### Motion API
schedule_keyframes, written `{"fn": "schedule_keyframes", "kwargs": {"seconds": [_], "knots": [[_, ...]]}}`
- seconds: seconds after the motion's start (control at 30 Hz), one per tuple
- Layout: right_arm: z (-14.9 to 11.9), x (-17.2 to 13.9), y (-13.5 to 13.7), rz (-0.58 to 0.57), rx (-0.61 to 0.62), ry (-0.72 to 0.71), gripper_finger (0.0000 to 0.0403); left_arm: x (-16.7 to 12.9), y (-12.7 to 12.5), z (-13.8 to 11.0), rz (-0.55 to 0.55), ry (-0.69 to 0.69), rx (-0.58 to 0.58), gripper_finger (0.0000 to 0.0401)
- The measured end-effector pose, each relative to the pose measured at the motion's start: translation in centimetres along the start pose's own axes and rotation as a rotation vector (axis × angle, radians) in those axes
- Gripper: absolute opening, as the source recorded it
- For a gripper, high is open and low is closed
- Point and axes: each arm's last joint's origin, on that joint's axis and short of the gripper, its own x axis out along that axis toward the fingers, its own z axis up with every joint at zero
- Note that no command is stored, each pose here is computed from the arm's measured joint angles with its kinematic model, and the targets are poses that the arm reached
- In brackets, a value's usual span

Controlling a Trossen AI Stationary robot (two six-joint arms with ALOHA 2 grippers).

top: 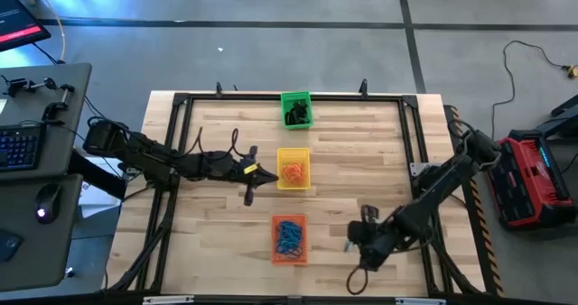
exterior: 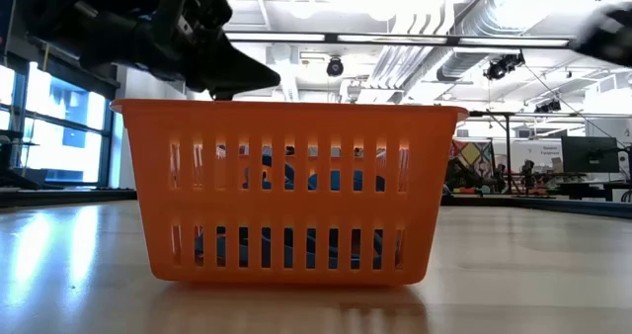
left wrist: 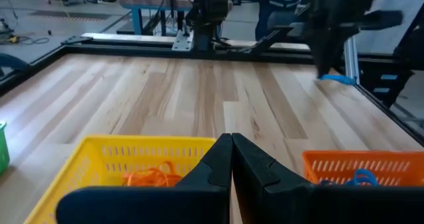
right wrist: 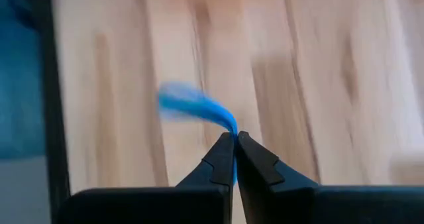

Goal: Sort rubber bands into baskets
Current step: Put the orange rubber band into the yellow bin

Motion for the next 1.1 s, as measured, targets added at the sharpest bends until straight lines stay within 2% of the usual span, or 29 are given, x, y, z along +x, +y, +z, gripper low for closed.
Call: {"fn": "schedule_keyframes", "kwargs": {"seconds": [0.2, 0.47, 0.67, 0.9, 1.1], "knots": [[5.1, -0.9, -0.3, 0.055, -0.081, -0.162, 0.0001, -0.5, 0.1, -0.8, 0.0, -0.007, -0.02, 0.0], [11.3, -0.6, 0.3, 0.105, -0.202, -0.197, 0.0, -0.5, 0.3, 0.0, 0.006, -0.088, -0.01, 0.0], [15.5, 1.4, 0.3, 0.134, -0.263, -0.131, 0.0, -0.6, 0.6, 0.4, 0.015, -0.123, -0.015, 0.0], [18.7, 4.9, -1.0, 0.295, -0.257, -0.063, 0.0, -0.6, 0.5, 0.2, 0.011, -0.108, -0.035, 0.0], [19.9, 7.1, -2.0, 0.412, -0.223, -0.059, 0.0, -0.6, 0.5, 0.2, 0.01, -0.107, -0.044, 0.0]]}}
